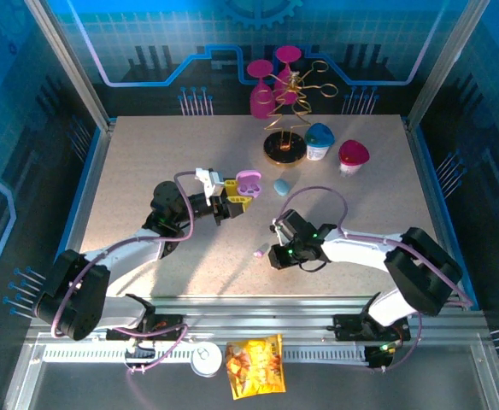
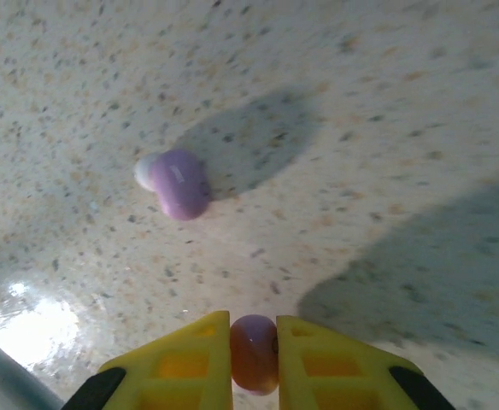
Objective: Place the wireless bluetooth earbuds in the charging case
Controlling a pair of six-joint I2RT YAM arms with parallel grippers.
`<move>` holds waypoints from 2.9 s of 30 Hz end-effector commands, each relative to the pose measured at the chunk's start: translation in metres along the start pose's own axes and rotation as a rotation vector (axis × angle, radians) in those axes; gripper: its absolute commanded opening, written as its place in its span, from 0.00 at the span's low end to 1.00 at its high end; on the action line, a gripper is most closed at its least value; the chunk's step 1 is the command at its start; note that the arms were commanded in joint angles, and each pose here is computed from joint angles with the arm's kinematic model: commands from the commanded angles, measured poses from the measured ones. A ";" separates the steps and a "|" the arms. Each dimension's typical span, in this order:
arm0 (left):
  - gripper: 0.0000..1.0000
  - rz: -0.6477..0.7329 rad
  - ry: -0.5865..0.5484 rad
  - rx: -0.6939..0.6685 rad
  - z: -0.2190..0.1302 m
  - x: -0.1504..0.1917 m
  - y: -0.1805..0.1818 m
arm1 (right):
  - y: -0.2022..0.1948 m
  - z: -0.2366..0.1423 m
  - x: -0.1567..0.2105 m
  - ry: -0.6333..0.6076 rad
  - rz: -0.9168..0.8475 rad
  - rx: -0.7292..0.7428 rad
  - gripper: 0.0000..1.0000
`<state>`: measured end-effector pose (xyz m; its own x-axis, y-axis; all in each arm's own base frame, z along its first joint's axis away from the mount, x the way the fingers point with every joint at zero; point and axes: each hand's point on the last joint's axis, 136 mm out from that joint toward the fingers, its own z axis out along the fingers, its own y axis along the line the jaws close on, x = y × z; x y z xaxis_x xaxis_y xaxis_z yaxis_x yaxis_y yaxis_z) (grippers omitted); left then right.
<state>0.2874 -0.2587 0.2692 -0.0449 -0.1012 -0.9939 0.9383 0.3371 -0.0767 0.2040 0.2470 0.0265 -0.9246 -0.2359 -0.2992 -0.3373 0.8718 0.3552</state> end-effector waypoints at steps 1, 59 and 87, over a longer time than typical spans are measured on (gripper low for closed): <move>0.29 0.057 -0.029 -0.013 -0.004 -0.010 -0.001 | -0.028 -0.023 -0.017 -0.083 0.027 0.184 0.15; 0.29 0.065 -0.012 -0.044 -0.004 -0.006 0.005 | -0.100 -0.089 -0.047 -0.036 0.010 1.036 0.13; 0.29 -0.028 0.102 -0.039 0.002 0.037 0.019 | 0.052 -0.172 -0.118 -0.580 -0.330 0.205 0.12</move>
<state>0.3065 -0.2575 0.2294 -0.1278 -0.0323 -0.9913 0.9087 0.3966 -0.1301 0.2684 0.2228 0.2075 -0.6193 -0.2718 -0.7366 -0.3751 0.9266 -0.0267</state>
